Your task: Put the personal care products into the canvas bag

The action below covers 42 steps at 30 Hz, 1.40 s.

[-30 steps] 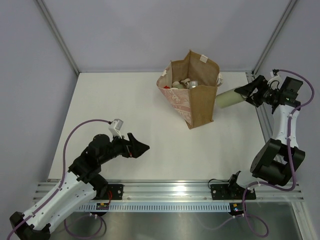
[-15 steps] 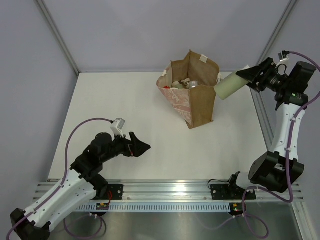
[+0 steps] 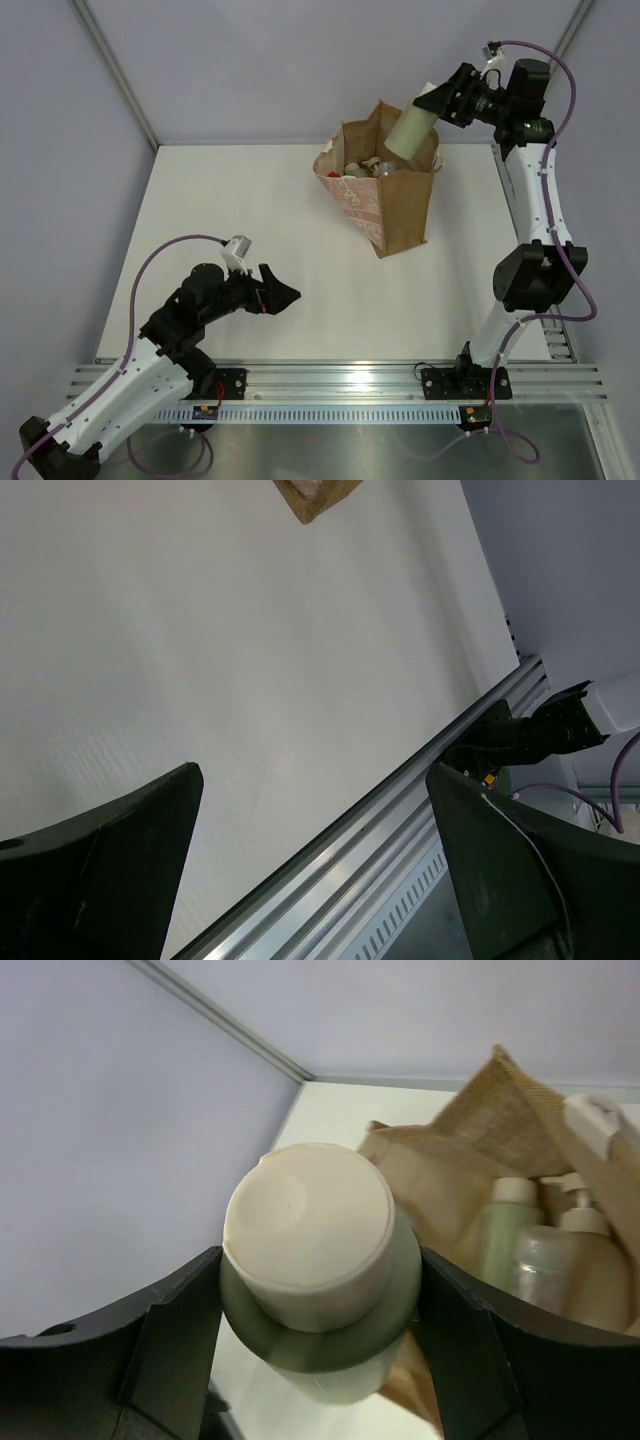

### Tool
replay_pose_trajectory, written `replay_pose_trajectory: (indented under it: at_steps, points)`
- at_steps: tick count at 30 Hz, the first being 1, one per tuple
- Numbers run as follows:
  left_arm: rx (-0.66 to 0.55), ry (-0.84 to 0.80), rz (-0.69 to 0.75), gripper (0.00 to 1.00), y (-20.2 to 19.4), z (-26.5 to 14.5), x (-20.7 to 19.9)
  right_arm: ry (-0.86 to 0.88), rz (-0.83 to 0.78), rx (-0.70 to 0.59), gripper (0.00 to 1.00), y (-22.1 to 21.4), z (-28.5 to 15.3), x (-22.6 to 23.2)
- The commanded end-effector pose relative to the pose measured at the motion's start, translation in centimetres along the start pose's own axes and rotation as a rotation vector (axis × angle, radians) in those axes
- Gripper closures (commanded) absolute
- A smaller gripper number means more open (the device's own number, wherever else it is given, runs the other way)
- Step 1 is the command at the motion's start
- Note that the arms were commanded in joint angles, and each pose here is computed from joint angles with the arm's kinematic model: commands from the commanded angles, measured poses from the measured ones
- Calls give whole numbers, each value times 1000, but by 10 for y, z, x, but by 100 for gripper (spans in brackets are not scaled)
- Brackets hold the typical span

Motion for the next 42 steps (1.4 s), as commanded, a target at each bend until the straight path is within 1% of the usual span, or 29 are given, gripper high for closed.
replay_pose_trajectory:
  at_steps: [1,2,3,4,6,8,9,10,11,13,14,16,17,19,23,24,26,27,28,29,30,31,32,34,35,37,38,40,42]
  points:
    - [-41,-31,35,1,13,-8,-15,-131,-247,39,100,-2,20,-12]
    - [-46,-30,37,1,14,-9,-16,-137,-319,66,100,-9,23,-20]
    - [-45,-28,37,1,14,-9,-15,-157,-312,107,100,-21,24,-30]
    - [-47,-28,38,1,15,-9,-15,-178,-360,130,100,-27,25,-35]
    - [-46,-30,37,1,15,-9,-16,-177,-380,216,100,-52,30,-36]
    - [-48,-33,36,1,15,-10,-17,-187,-448,294,100,-70,26,-40]
    - [-50,-37,36,1,15,-10,-17,-188,-473,309,98,-72,22,-37]
    - [-52,-43,37,1,16,-10,-19,-185,-493,327,91,-75,19,-36]
    - [-54,-50,40,1,17,-10,-21,-181,-524,361,64,-83,16,-35]
    - [-53,-60,54,1,20,-10,-26,-234,-587,368,27,-78,8,-35]
    - [-47,-39,73,1,21,-11,-24,-229,-598,385,1,-79,4,-31]
    - [-58,-39,97,1,30,-14,-34,-257,-607,379,1,-72,-1,-28]
    - [-47,-21,111,1,30,-13,-33,-261,-602,383,1,-71,-4,-25]
    - [-50,-26,124,1,36,-15,-40,-286,-604,347,0,-57,-12,-15]
    - [-44,-15,151,1,38,-19,-42,-314,-606,281,0,-38,-36,14]
    - [-47,-12,156,1,39,-20,-42,-345,-606,255,1,-32,-48,23]
    - [-54,10,173,1,40,-25,-40,-471,-554,257,1,-36,-66,14]
    - [-64,18,182,1,42,-28,-40,-515,-555,227,0,-32,-83,23]
    - [-69,26,200,1,44,-30,-39,-588,-533,220,0,-33,-96,17]
    - [-79,52,205,1,45,-32,-35,-614,-509,257,1,-52,-102,8]
    - [-93,55,212,1,48,-35,-36,-651,-525,219,1,-51,-122,17]
    - [-99,69,222,1,49,-37,-34,-676,-516,213,0,-57,-132,16]
    - [-103,91,226,1,50,-38,-31,-690,-517,208,0,-75,-146,20]
    - [-115,99,235,1,52,-41,-30,-740,-509,202,0,-93,-162,18]
    - [-117,112,234,1,51,-41,-27,-755,-505,197,0,-111,-174,19]
    - [-130,135,231,1,51,-42,-21,-804,-491,188,1,-126,-188,18]
    - [-134,139,228,1,51,-41,-19,-814,-483,191,0,-141,-197,18]
    - [-144,147,218,1,50,-41,-14,-827,-488,220,1,-161,-205,15]
    - [-148,147,212,1,49,-41,-13,-852,-513,186,1,-162,-219,21]
Point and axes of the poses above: each gripper's point midway between its finger pads, its own z axis out along the fingers, its own x axis along the line the jaws close on, y = z × x, the point moved 2 cm from there along -z, back along the fingers, and after that the axes turned 13 degrees about -z, right-handed, at the moved point
